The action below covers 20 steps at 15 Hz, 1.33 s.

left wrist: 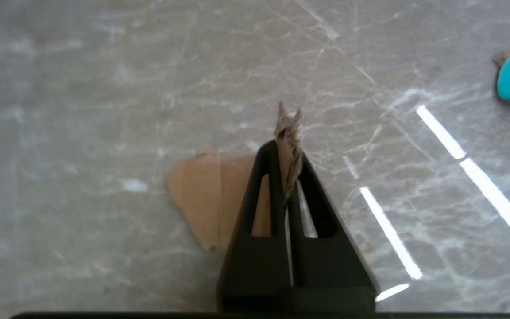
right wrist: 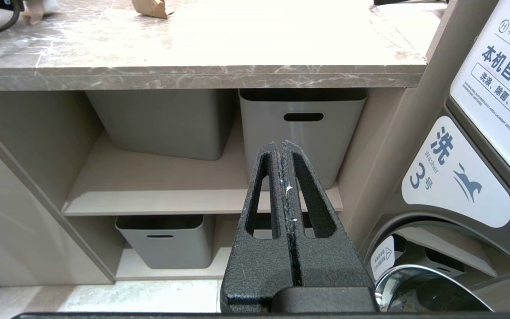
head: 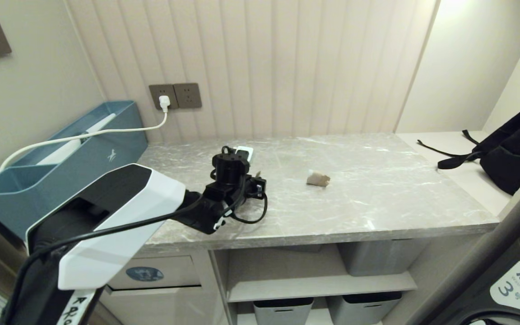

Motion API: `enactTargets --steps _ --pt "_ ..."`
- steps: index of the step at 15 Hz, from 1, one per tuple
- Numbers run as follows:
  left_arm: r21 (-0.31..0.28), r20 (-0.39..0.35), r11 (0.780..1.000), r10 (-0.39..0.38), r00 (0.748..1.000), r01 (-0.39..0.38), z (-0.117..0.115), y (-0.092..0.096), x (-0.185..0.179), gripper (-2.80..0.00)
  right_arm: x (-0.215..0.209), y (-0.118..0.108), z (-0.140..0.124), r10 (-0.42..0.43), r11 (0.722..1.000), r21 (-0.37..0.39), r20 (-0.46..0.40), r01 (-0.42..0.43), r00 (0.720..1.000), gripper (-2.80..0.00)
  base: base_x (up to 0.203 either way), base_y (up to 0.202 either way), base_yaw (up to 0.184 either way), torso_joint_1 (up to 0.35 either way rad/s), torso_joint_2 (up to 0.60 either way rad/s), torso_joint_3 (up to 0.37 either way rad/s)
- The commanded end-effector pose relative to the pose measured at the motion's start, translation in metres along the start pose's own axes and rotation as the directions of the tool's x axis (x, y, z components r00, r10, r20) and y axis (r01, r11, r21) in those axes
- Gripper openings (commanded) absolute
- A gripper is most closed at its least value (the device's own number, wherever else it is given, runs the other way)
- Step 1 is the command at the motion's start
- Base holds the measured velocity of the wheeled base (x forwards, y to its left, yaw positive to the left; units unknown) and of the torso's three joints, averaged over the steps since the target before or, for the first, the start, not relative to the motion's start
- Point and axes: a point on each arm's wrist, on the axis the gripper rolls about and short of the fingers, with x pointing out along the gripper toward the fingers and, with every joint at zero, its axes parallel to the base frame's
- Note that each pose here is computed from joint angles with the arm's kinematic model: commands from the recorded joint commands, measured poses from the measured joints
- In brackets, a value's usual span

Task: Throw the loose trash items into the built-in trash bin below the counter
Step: Pick up the garbage, then put the garbage in the trash can

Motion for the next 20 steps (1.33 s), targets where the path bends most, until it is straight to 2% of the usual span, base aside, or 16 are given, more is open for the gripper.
enactTargets --steps 1,5,6,9,11,13,14,16,18,19,20 --pt "-0.009 -0.002 1.000 -0.001 1.000 0.001 -0.001 -0.001 -0.001 -2.80 0.000 0.000 0.000 0.000 1.000 0.000 -0.001 0.000 1.000 -2.80 0.000 0.000 0.000 0.000 0.00 0.000" --pt "-0.055 -0.047 0.998 -0.004 0.999 0.002 0.006 0.000 -0.019 -2.80 0.000 0.000 0.000 0.001 1.000 0.000 -0.001 -0.001 1.000 -2.80 0.000 0.000 0.000 0.000 0.00 0.000" --pt "-0.068 -0.039 0.998 -0.007 0.999 0.005 0.016 0.000 -0.026 -2.80 0.000 0.000 0.000 0.001 1.000 0.000 -0.001 -0.001 1.000 -2.80 0.000 0.000 0.000 0.000 0.00 0.000" --pt "-0.142 0.010 0.990 0.002 1.000 -0.001 0.070 0.005 -0.070 -2.80 0.000 0.000 0.000 0.001 1.000 0.000 -0.001 -0.001 1.000 -2.80 0.000 0.000 0.000 0.000 0.00 0.000" --pt "-0.200 0.017 0.980 0.025 1.000 -0.021 0.113 0.014 -0.117 -2.80 0.000 0.000 0.000 0.001 1.000 0.000 -0.001 -0.001 1.000 -2.80 0.000 0.000 0.000 0.000 0.00 0.000" --pt "-0.247 0.025 0.968 0.057 0.998 -0.049 0.146 0.030 -0.172 -2.80 0.000 0.000 0.000 0.001 1.000 0.000 -0.001 -0.001 1.000 -2.80 0.000 0.000 0.000 0.000 0.00 0.000" --pt "-0.269 0.045 0.960 0.092 0.995 -0.076 0.159 0.045 -0.202 -2.80 0.000 0.000 0.000 0.001 1.000 0.000 -0.001 -0.001 1.000 -2.80 0.000 0.000 0.000 0.000 0.00 0.000" --pt "-0.309 0.082 0.933 0.217 0.973 -0.182 0.172 0.086 -0.258 -2.80 0.000 0.000 0.000 0.001 1.000 0.000 -0.001 -0.001 1.000 -2.80 0.000 0.000 0.000 0.000 0.00 0.000" --pt "-0.332 0.099 0.888 0.368 0.924 -0.318 0.172 0.122 -0.316 -2.80 0.000 0.000 0.000 0.001 1.000 0.000 -0.001 -0.001 1.000 -2.80 0.000 0.000 0.000 0.000 0.00 0.000" --pt "-0.323 0.100 0.865 0.434 0.895 -0.384 0.167 0.132 -0.344 -2.80 0.000 0.000 0.000 0.001 1.000 0.000 -0.001 -0.001 1.000 -2.80 0.000 0.000 0.000 0.000 0.00 0.000" --pt "-0.300 0.096 0.854 0.469 0.878 -0.424 0.156 0.135 -0.365 -2.80 0.000 0.000 0.000 0.001 1.000 0.000 -0.001 -0.001 1.000 -2.80 0.000 0.000 0.000 0.000 0.00 0.000"
